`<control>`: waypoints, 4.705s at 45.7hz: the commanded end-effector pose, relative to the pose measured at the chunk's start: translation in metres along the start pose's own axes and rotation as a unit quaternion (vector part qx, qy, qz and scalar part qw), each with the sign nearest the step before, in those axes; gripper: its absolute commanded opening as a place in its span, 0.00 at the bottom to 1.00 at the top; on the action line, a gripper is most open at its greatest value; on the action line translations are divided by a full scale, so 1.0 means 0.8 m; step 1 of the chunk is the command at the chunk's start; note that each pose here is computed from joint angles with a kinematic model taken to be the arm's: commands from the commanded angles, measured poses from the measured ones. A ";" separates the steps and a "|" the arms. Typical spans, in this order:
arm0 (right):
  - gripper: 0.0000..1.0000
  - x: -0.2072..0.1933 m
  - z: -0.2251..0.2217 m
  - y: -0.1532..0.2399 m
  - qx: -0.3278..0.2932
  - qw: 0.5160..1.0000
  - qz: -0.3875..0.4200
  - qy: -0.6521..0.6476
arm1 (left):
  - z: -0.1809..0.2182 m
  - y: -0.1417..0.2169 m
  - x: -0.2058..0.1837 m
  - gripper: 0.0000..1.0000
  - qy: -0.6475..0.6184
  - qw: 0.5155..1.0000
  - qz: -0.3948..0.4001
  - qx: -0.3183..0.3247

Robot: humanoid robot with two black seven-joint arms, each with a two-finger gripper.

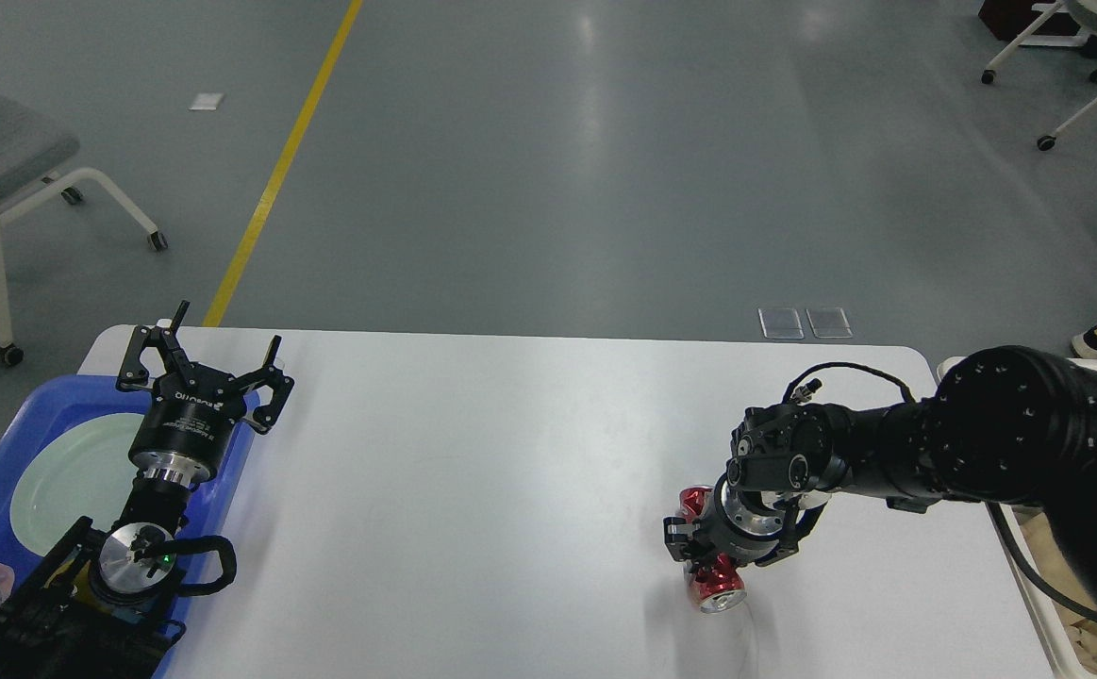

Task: Tidy desktop
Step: 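Lower the right gripper and grasp the red can, then lift the red can and carry it to the bin, then release the red can inside the bin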

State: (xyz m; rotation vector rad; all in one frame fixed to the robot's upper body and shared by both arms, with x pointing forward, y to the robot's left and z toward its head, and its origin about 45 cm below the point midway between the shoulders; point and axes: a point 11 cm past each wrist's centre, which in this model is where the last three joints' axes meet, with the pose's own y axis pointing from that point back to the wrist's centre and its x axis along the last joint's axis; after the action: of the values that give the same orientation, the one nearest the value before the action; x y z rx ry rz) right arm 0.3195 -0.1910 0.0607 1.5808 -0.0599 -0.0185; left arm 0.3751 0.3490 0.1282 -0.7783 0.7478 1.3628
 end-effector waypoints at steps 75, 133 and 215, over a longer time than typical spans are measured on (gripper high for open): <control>0.00 0.019 0.172 0.393 -0.038 0.987 0.070 -0.138 | 0.001 0.001 0.001 0.99 0.000 1.000 0.001 -0.001; 0.00 -0.075 0.501 -0.010 -0.224 0.852 0.324 -0.343 | 0.001 0.001 0.001 0.99 0.000 1.000 0.001 -0.001; 1.00 0.043 0.286 0.089 0.589 0.290 0.296 -0.694 | 0.001 0.001 0.001 0.99 0.000 1.000 0.001 -0.001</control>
State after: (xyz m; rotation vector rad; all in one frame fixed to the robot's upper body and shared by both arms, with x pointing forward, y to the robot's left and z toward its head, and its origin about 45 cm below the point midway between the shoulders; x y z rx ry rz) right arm 0.3583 -0.4306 0.1537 2.2784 -2.6251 -0.9427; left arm 0.3748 0.3501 0.1281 -0.7789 0.7477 1.3650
